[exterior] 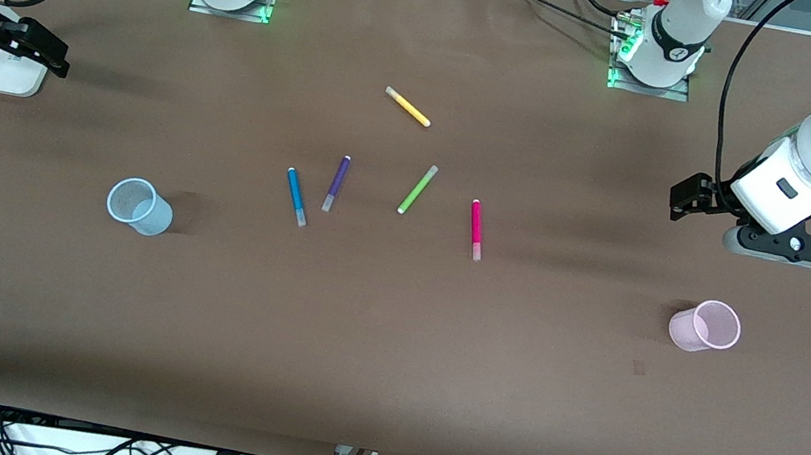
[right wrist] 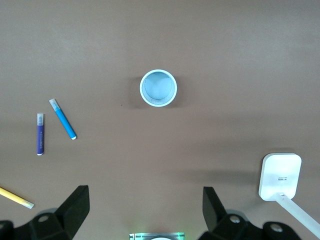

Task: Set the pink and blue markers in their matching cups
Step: 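Move the right gripper toward the blue marker beside the blue cup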

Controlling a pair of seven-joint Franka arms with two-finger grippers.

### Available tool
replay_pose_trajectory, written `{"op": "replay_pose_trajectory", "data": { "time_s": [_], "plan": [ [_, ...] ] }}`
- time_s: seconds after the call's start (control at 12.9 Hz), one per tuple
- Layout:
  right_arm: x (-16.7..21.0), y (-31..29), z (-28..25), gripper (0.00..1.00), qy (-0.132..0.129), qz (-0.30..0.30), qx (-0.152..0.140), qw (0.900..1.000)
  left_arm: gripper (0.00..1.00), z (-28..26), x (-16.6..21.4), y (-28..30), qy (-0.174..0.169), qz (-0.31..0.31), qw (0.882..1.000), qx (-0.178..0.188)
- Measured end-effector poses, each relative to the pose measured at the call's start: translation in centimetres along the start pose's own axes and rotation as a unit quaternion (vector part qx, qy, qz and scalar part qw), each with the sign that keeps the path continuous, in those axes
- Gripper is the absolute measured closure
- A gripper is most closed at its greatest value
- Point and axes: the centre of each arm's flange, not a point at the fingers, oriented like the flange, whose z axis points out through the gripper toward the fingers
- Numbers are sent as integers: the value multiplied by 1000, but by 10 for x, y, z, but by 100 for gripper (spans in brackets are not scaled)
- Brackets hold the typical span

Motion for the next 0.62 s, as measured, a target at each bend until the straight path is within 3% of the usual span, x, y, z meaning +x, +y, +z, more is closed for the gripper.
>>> {"op": "replay_pose_trajectory", "data": {
  "time_s": [0.62],
  "plan": [
    [0,1,0,0,0,1,0,1000,0,0,0,-3,-1,-2,1000,0]
  ]
}}
